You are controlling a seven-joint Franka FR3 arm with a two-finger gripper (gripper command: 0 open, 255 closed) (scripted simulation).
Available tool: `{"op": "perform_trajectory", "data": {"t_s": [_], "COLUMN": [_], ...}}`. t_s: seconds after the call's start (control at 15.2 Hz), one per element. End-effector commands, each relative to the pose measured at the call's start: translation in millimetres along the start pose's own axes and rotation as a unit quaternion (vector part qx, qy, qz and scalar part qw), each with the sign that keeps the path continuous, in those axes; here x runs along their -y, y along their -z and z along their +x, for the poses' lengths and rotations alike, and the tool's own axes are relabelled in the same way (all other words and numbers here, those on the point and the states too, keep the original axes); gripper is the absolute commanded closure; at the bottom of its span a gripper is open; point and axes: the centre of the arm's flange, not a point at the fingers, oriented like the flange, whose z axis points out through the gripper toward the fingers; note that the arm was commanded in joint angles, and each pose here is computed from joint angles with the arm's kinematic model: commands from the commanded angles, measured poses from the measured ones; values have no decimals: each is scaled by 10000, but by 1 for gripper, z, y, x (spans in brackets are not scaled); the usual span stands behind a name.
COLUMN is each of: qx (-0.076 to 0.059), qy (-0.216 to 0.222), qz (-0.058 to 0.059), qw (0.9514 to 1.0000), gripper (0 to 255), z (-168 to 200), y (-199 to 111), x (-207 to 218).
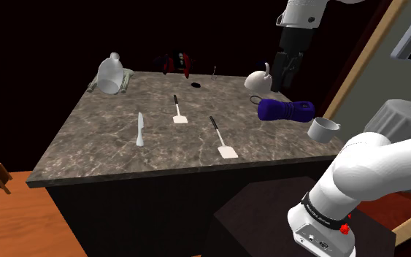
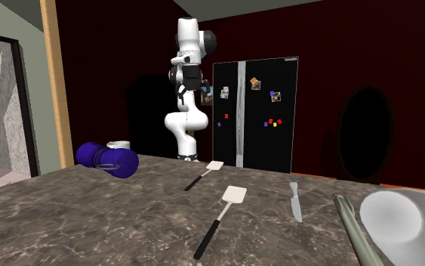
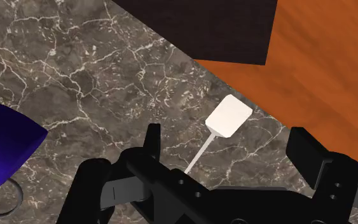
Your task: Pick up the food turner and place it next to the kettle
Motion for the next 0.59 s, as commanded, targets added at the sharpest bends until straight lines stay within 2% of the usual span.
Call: {"op": "perform_trajectory", "data": {"t_s": [0.0,0.26,0.53], "qx": [0,-184,-367], "qy": [0,-571,-1140], "qz": [0,-52,-103], "qw": [10000,9982,9927], "gripper": [0,0,0], "z": [0,26,55], "y": [0,-41,-81], "x": [0,13,22]}}
